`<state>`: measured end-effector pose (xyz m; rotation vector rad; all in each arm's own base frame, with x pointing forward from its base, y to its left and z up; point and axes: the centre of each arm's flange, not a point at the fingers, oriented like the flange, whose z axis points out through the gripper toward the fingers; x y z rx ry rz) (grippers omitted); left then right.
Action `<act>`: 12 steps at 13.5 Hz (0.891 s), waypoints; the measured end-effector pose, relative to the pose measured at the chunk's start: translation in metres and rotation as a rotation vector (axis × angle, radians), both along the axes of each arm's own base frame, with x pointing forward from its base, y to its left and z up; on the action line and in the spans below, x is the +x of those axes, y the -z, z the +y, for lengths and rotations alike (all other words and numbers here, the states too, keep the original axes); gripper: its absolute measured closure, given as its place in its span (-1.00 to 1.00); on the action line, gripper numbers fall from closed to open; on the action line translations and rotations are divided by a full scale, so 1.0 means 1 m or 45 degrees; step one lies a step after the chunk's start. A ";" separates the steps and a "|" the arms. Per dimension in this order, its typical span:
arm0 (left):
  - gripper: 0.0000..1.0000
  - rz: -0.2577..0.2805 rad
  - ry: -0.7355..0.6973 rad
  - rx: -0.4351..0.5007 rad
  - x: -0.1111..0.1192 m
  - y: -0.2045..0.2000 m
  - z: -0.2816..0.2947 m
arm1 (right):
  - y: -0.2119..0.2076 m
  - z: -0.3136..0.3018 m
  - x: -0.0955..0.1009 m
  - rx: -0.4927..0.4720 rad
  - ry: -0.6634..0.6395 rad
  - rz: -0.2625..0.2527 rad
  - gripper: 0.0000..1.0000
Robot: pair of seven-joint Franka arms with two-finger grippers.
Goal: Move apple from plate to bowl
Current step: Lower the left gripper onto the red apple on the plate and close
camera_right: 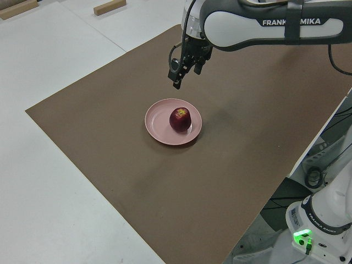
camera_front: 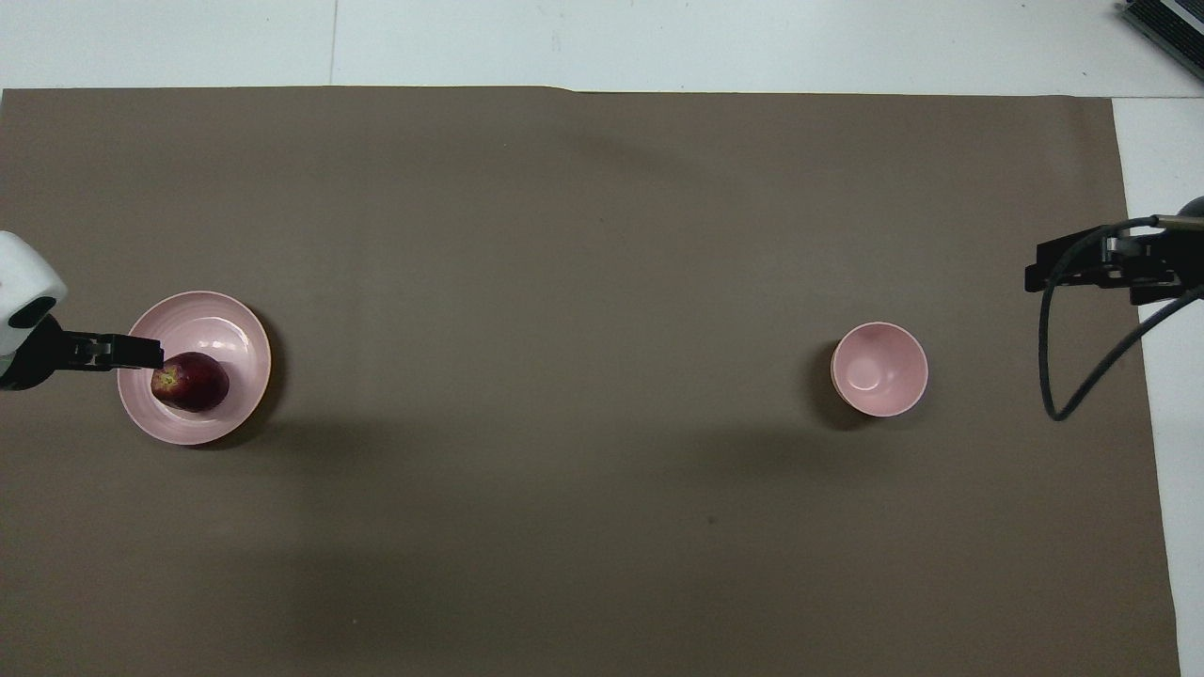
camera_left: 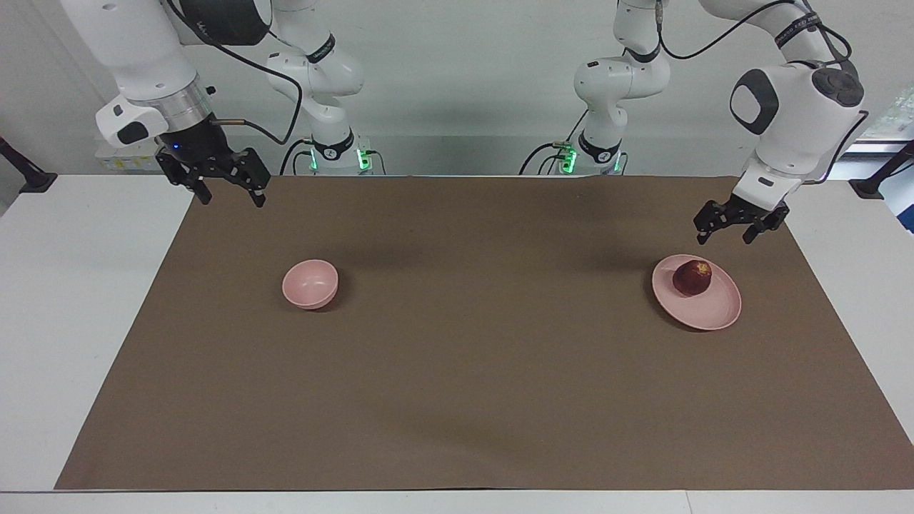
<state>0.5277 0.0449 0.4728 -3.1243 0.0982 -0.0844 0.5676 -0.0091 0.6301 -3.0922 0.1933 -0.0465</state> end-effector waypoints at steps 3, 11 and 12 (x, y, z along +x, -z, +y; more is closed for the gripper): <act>-1.00 0.000 -0.011 -0.001 -0.002 0.024 0.005 | 0.000 0.000 0.000 0.000 0.000 0.000 -1.00; -1.00 -0.007 -0.034 -0.002 -0.001 0.103 0.015 | 0.000 0.000 0.000 0.000 0.000 0.000 -1.00; -1.00 -0.012 -0.034 -0.002 -0.002 0.109 0.015 | 0.000 0.000 0.000 0.000 0.000 0.000 -1.00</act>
